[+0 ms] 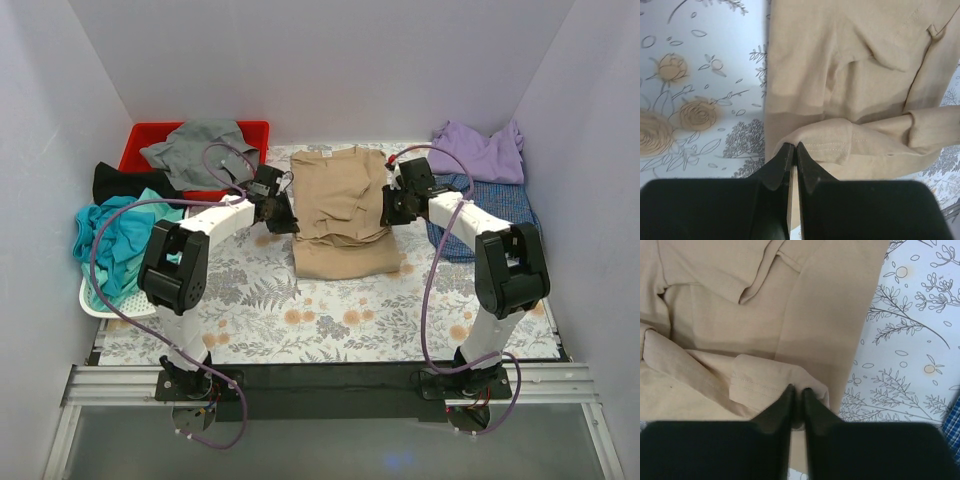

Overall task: Fold and stack the t-shirts
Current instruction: Fold the tshirt

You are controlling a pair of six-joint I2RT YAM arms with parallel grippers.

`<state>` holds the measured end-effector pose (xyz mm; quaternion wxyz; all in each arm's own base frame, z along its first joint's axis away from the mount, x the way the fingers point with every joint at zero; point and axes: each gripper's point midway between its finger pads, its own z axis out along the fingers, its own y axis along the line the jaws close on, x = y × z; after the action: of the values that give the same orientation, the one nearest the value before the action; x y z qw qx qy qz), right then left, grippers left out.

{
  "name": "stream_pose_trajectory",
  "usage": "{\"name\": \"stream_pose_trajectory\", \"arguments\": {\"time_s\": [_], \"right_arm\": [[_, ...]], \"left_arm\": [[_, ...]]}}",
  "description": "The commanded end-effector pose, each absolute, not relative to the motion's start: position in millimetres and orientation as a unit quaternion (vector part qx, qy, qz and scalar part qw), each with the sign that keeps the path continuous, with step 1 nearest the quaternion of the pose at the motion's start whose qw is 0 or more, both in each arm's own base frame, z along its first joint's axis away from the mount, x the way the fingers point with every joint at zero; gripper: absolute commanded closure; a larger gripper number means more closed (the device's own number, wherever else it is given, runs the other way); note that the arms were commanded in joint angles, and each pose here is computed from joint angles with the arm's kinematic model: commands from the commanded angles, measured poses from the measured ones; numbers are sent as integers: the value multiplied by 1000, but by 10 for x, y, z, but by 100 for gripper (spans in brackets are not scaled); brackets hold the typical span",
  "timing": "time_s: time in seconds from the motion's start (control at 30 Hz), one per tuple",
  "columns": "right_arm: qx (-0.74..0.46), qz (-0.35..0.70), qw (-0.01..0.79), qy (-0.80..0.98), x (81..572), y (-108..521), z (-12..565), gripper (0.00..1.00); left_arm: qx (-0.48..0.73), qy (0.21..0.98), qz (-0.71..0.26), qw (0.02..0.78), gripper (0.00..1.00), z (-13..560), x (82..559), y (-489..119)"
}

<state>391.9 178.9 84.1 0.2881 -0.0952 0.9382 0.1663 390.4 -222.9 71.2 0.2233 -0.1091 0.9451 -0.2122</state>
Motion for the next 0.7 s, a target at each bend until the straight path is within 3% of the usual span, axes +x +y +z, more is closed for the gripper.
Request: {"name": "stream_pose_trajectory", "arguments": {"time_s": [0.0, 0.07, 0.1, 0.3, 0.53, 0.67], "right_arm": [[-113, 175, 312, 927, 4146, 1845, 929, 73], [-118, 159, 321, 926, 4213, 1806, 899, 53], [-119, 151, 326, 926, 4257, 1776, 895, 48], [-138, 147, 400, 894, 4461, 1772, 1356, 42], [-170, 238, 341, 894, 4098, 2065, 1317, 41], [-184, 257, 308, 897, 3802, 2188, 1205, 42]], "left_arm": [[-86, 939, -236, 235, 98, 763, 4061, -2354], [-86, 938, -237, 236, 90, 741, 4107, -2363], [-85, 938, -236, 237, 83, 722, 4124, -2364], [-80, 929, -205, 298, 75, 985, 4426, -2229], [-70, 915, -222, 331, 75, 1454, 4427, -2224], [-45, 913, -275, 298, 75, 1539, 4225, -2395]]}}
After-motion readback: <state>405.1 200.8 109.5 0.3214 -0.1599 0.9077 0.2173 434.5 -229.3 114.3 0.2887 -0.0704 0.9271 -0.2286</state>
